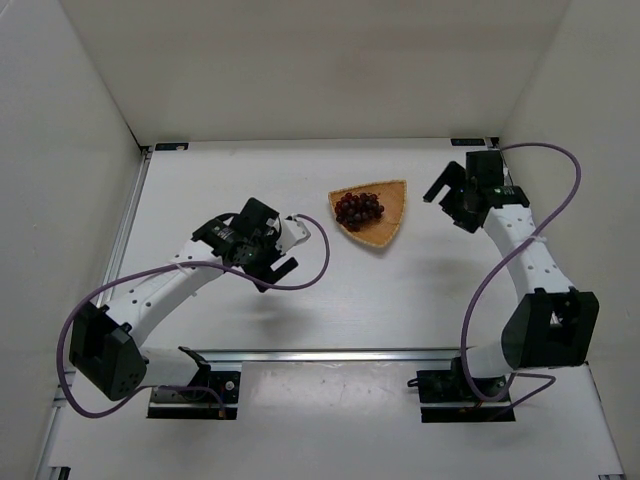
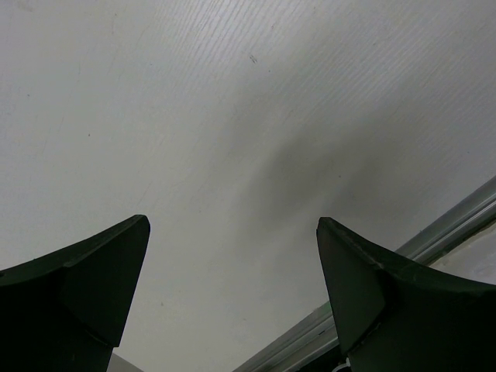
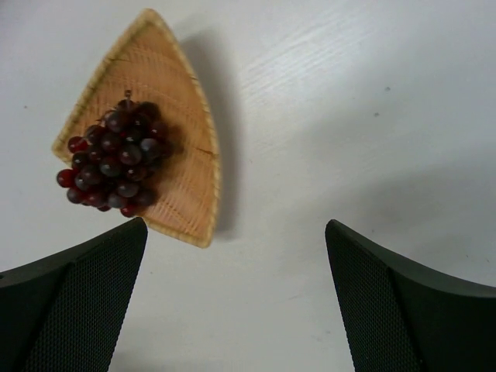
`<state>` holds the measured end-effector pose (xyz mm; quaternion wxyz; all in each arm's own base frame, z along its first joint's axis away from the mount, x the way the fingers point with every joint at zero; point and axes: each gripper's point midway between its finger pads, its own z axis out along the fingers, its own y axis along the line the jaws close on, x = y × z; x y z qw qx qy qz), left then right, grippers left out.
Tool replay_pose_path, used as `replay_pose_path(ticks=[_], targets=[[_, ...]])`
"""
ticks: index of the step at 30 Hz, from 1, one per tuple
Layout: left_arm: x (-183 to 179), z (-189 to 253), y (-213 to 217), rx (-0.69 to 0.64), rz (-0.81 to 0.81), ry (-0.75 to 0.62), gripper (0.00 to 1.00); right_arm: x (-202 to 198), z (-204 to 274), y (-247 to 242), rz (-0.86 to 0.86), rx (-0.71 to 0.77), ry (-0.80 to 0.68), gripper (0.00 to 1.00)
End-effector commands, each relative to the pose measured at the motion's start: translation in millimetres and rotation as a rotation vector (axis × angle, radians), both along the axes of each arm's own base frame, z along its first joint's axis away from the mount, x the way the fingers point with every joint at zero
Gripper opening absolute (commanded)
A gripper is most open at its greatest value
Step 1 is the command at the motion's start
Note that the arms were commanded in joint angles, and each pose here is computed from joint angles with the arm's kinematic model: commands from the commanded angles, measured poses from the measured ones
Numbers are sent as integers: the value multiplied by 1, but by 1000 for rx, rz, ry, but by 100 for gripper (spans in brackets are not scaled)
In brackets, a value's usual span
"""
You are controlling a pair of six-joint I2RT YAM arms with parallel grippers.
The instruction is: Place and organize the fake fruits in the fruit bowl
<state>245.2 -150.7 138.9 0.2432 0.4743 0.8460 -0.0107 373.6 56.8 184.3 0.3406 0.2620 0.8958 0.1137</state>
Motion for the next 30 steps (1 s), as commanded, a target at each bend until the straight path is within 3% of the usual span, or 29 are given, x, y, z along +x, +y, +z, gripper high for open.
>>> replay_pose_path(ticks=[1, 9, 30], targets=[[-2, -4, 4, 16, 7, -4, 100, -6, 21, -16, -23, 32, -70, 100], [-3, -9, 6, 25, 19, 1, 100, -29, 8, -70, -135, 64, -35, 100], [0, -11, 10, 44, 32, -13, 100, -41, -7, -73, -125, 45, 12, 100]])
